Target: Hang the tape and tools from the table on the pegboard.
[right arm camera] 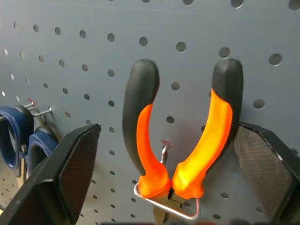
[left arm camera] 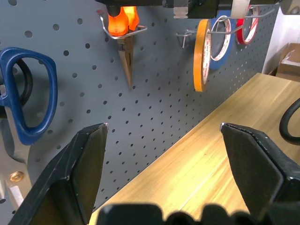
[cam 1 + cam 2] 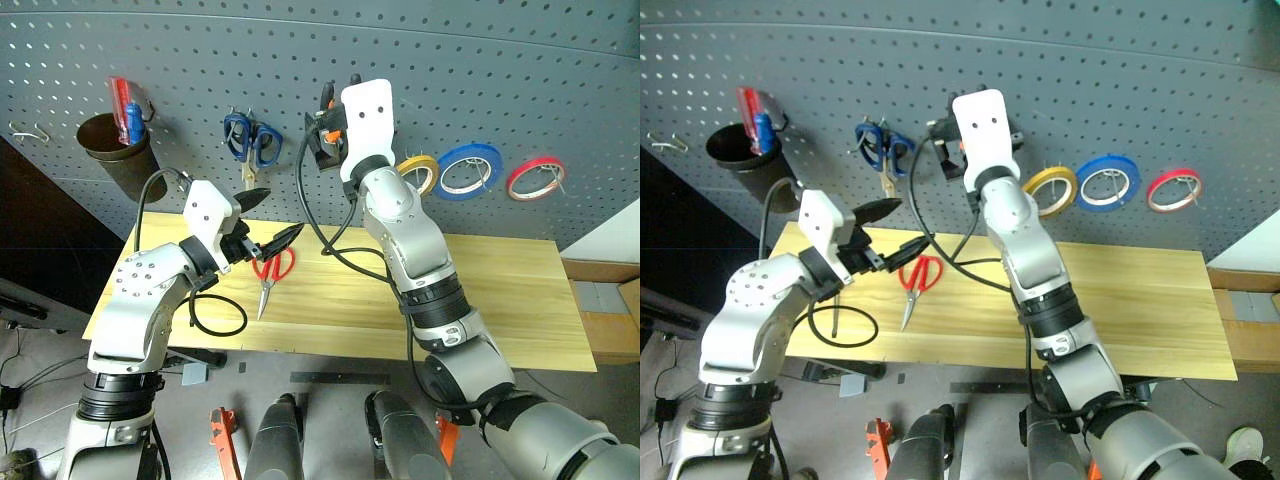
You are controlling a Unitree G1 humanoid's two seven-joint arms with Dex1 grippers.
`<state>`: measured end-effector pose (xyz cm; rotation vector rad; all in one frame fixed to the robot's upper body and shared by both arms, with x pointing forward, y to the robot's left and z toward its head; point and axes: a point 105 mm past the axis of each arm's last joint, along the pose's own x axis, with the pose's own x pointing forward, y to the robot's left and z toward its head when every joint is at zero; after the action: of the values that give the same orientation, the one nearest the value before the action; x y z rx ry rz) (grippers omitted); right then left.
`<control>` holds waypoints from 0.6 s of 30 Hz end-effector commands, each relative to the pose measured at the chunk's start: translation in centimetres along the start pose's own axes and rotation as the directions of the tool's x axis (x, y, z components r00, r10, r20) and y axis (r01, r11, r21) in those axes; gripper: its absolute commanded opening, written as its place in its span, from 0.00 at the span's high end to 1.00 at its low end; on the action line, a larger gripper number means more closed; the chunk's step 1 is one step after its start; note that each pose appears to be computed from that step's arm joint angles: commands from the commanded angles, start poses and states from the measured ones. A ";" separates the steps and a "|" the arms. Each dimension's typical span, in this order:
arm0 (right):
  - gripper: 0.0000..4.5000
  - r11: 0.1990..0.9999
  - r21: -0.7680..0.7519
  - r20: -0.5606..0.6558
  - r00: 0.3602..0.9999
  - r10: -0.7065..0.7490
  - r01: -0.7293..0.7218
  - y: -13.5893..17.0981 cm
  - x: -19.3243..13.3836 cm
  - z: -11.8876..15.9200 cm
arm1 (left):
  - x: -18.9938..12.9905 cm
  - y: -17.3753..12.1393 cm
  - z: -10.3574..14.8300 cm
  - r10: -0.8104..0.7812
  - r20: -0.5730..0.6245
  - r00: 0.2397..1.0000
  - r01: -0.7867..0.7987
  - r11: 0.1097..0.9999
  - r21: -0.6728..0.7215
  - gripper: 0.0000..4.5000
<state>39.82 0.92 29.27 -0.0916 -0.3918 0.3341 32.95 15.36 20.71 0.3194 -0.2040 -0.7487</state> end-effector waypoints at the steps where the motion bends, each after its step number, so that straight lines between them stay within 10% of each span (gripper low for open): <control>1: 0.01 0.998 0.068 0.140 0.990 -0.011 0.002 -1.2 -0.9 4.5 | 0.1 -0.3 0.3 0.003 0.017 1.000 -0.003 1.000 0.011 0.08; 11: 0.01 0.948 0.282 0.184 0.978 0.100 -0.150 -5.9 -4.0 7.6 | -0.3 -1.5 -2.5 0.036 -0.077 0.996 -0.041 0.997 -0.068 0.08; 18: 0.01 0.787 0.388 -0.209 0.787 0.581 -0.479 -2.7 -12.0 -1.0 | -1.9 -1.1 -8.4 0.183 -0.384 0.905 -0.257 0.955 -0.149 0.08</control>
<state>32.86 -7.18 24.06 0.1063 0.0271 0.8159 33.07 17.25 12.06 0.2344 0.1728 -0.5347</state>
